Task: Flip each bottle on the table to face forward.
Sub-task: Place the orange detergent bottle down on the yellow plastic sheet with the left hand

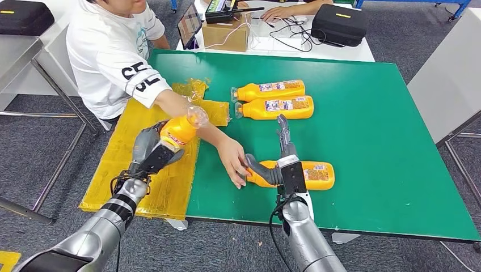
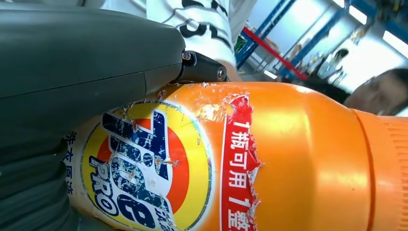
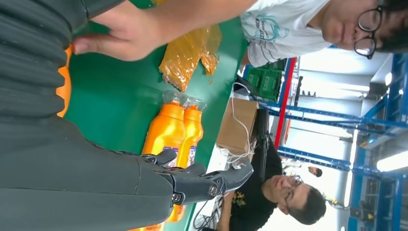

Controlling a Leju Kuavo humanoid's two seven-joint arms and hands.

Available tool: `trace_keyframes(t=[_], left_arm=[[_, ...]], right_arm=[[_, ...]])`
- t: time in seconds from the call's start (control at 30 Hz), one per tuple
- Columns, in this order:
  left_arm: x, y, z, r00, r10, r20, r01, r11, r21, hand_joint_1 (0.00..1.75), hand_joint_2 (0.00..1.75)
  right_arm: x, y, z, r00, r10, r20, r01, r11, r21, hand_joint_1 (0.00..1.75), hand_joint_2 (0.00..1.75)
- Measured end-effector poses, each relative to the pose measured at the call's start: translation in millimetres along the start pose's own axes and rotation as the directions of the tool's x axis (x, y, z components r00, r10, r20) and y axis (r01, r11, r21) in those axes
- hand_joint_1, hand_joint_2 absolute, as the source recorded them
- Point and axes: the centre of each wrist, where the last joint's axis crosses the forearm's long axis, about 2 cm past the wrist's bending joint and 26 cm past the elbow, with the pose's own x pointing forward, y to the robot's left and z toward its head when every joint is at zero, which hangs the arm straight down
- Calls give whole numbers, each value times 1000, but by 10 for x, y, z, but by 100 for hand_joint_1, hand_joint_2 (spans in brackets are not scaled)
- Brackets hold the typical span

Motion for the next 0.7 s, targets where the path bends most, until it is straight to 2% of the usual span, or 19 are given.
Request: trace_keyframes(t=[0.13,0.23,0.33,0.47,0.7], left_arm=[[-197,254,-50,986,-166,9,165,968,-191,175,175],[-354,513,-112,953,-299,42,293,881,-371,175,175],[-448,695,-156,913,-404,52,377,789,-486,175,175],[-492,814,-206,867,-495,46,433,706,-561,175,175],[-526,900,-232,804,-590,72,510,623,-593,175,175]], right_arm=[[-29,-59,25,1000,-17,-11,17,1000,-6,0,175],[-58,-109,54,1000,-23,-13,23,1000,0,0,175],[-73,-141,65,1000,-22,-14,23,1000,6,0,175],[-85,-148,68,1000,-23,-16,23,1000,12,0,175],[-108,-129,65,999,-27,-24,27,999,31,0,175]])
